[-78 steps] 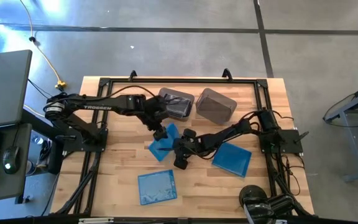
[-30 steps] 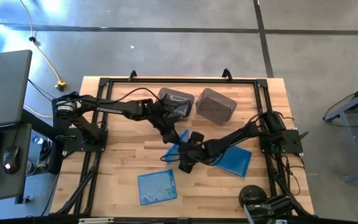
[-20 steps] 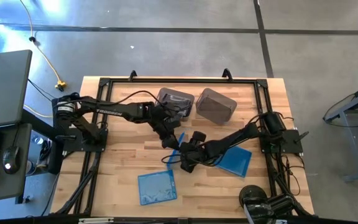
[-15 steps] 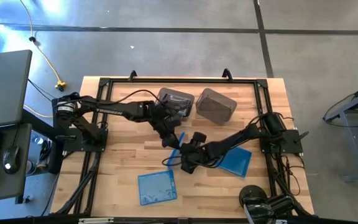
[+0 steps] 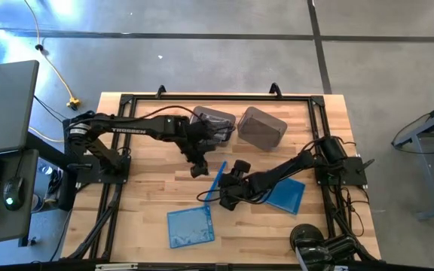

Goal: Pick & place jewel cases by type
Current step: Put the top left blue CD case into the right black bin

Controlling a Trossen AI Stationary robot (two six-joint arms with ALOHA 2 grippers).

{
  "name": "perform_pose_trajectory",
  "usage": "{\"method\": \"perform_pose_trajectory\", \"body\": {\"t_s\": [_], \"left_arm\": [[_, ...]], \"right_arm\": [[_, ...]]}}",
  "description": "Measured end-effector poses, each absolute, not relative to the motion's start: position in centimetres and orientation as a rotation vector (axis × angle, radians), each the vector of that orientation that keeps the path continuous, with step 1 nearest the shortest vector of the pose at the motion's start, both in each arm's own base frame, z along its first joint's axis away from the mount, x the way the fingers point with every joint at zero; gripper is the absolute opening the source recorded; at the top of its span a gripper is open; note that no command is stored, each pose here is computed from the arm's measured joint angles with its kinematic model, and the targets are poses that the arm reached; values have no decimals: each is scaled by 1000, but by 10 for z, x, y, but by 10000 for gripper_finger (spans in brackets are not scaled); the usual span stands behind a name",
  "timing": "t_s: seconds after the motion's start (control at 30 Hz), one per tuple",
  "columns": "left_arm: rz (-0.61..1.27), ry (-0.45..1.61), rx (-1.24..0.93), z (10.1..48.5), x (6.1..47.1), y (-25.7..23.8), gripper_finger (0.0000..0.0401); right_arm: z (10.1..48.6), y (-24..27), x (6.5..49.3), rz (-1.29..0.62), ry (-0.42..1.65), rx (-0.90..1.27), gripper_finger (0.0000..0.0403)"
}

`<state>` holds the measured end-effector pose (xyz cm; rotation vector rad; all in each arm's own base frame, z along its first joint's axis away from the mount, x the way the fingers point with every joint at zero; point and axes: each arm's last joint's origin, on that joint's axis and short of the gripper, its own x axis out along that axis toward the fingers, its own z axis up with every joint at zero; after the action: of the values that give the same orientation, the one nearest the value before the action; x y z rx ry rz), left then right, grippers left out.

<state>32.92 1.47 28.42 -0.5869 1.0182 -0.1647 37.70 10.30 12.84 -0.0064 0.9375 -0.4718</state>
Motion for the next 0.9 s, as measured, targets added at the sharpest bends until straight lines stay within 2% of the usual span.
{"method": "perform_pose_trajectory", "body": {"t_s": [0.1,0.17,0.33,0.53,0.9], "left_arm": [[-57,1119,-546,281,321,13,221],[-63,1127,-564,281,321,7,221],[-86,1113,-585,283,324,-11,220],[9,1111,-562,283,324,-29,220],[36,1057,-523,282,327,-62,220]], "right_arm": [[128,103,377,-471,938,-6,204],[128,103,377,-472,938,-7,204],[128,103,377,-472,938,-7,204],[128,103,377,-471,939,-7,204],[128,103,377,-472,938,-8,204]]}}
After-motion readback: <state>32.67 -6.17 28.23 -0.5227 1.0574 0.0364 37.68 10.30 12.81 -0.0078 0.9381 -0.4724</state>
